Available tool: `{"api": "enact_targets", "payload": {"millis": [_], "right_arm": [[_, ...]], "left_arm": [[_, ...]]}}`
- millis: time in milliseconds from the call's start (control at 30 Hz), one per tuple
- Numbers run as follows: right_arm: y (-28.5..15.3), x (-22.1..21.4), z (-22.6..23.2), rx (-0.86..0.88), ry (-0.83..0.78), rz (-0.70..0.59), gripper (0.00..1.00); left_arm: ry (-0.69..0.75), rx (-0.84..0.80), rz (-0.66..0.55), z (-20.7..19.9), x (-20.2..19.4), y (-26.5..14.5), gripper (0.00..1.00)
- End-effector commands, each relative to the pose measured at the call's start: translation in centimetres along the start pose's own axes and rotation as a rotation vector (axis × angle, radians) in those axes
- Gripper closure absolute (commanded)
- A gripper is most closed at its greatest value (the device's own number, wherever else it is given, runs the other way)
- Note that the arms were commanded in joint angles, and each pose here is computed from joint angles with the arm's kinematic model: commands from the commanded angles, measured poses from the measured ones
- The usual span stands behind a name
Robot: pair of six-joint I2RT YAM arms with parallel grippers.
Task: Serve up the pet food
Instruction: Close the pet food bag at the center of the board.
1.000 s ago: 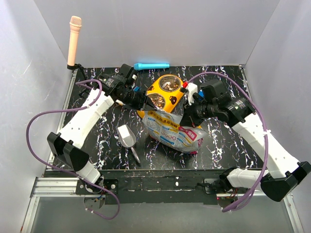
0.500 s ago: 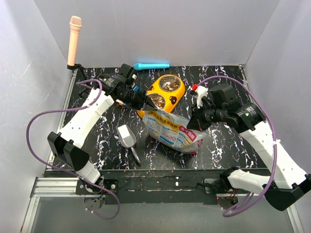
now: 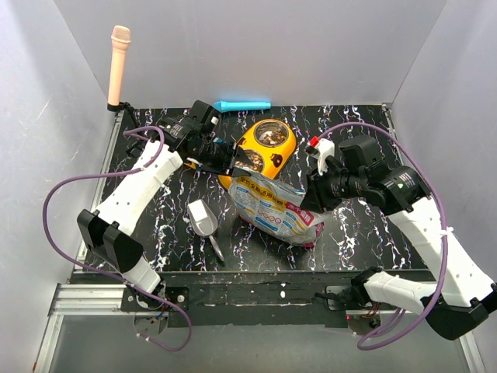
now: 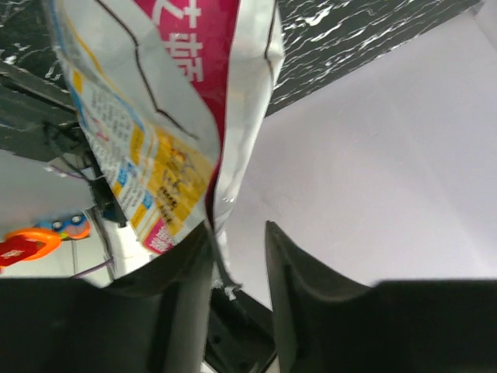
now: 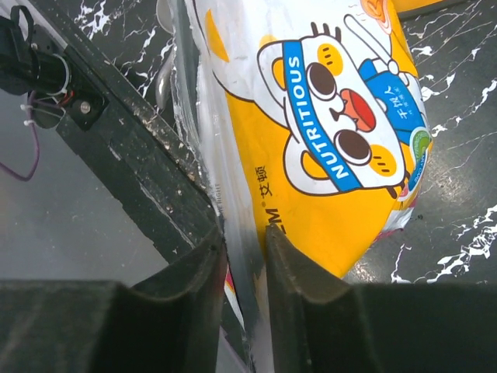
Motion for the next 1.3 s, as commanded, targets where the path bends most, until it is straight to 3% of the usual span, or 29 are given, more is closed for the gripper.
{"api": "enact_targets", "payload": {"millis": [0,233,433,533,600,700,833,1000,1100,1167,1267], "right_arm": [[-0.8,0.6,0.7,0.035,-0.019,0.017,0.64],[-0.3,1.9,1.5,0.034,-0.061,0.02,0.57],[0.3,3.4,2.8,-0.093,-0.133,-0.007,0.57],[1.3,3.7,2.9,-0.312,-0.203,-0.007,0.63],[1.7,3.7,2.9,-0.412,-0.257,-0.013,0.78],[1.7,3.8,3.0,-0.515,-0.319,-0.042,0.98],[1.2,4.2,2.9,-0.606,-0.421,-0.068,0.99],[0.6,3.8,4.0,-0.584,-0.587,-0.3,0.99],[0.8,4.2,4.4,-0.577,-0.606,-0.312,0.99],[0.7,4.5,4.8,-0.583,-0.607,-0.312,0.99],[0.6,4.2,4.6,-0.626,-0.549,-0.284,0.99]], "left_arm": [[0.015,-0.131,-0.031,-0.8,0.3,-1.6,0.63],[0.039,-0.146,-0.033,-0.4,-0.2,-2.5,0.46],[0.063,-0.102,0.033,0.6,-4.4,-1.0,0.4],[0.077,-0.07,0.057,1.4,-6.3,0.2,0.39],[0.07,-0.047,0.067,1.8,-6.7,1.0,0.4],[0.07,-0.081,0.058,1.6,-6.7,1.1,0.44],[0.072,-0.103,0.07,1.6,-6.6,1.7,0.53],[0.077,-0.129,0.074,1.9,-6.2,2.3,0.6],[0.091,-0.144,0.081,2.1,-5.9,3.0,0.77],[0.105,-0.172,0.061,2.2,-5.6,3.1,0.96],[0.155,-0.318,0.02,1.0,-4.6,2.8,1.0]]}}
Point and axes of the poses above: each gripper's point midway between its finger pads, its own y axis out along the fingers, its own z axis along the line the jaws close on, x = y × z, the point moved 10 cm from there along -y, back along the fingers, and after that the axes turned 2 degrees about y, right-handed, at the moved point
